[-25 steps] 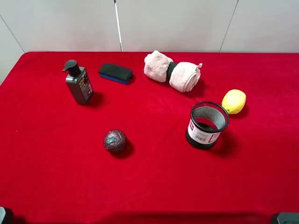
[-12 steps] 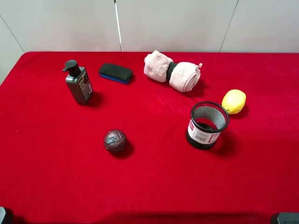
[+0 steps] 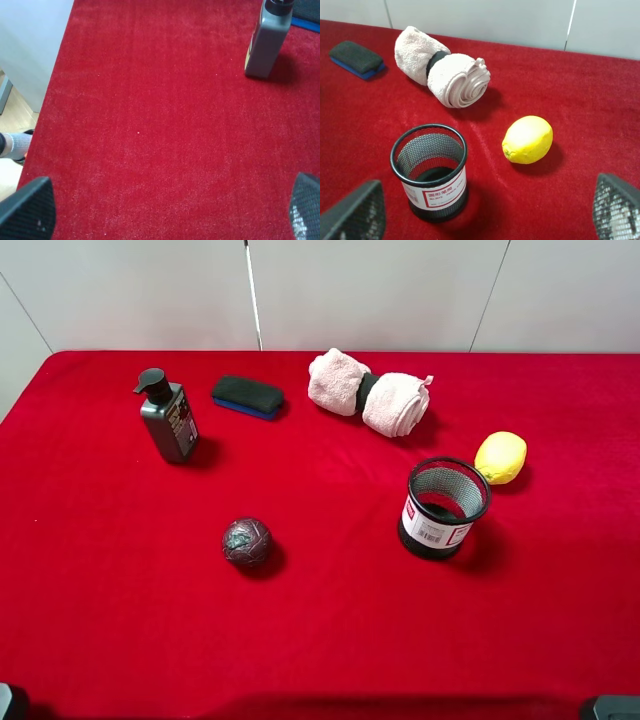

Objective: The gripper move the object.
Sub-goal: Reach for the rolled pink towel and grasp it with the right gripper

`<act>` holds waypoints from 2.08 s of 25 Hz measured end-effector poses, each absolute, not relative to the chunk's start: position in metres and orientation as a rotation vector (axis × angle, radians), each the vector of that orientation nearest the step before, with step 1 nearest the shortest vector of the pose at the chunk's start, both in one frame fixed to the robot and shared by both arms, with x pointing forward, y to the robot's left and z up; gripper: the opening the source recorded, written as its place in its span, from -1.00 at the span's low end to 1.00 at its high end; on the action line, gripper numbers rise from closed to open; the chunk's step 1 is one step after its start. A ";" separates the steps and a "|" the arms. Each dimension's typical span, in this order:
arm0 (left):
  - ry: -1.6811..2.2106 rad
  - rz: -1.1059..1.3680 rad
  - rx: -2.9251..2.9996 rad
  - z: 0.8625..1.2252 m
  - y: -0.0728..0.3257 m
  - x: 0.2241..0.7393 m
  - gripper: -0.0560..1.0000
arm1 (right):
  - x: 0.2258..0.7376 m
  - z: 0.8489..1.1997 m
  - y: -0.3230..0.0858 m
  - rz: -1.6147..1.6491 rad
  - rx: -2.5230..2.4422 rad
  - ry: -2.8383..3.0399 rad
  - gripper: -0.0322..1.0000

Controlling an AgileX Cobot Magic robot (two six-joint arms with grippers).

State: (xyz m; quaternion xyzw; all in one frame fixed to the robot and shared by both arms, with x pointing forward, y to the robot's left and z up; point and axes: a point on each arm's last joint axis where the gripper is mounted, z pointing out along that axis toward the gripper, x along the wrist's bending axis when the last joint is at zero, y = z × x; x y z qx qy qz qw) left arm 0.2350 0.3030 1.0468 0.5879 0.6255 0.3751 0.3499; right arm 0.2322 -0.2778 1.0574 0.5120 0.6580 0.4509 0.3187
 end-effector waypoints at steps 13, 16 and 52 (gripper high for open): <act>1.620 0.972 1.523 1.047 0.303 0.235 0.85 | 0.232 1.057 -0.278 1.186 1.347 1.731 0.28; 1.620 0.972 1.523 1.047 0.303 0.235 0.85 | 0.232 1.057 -0.278 1.186 1.347 1.731 0.28; 1.620 0.972 1.523 1.047 0.303 0.235 0.85 | 0.326 1.097 -0.278 1.036 1.545 1.828 0.28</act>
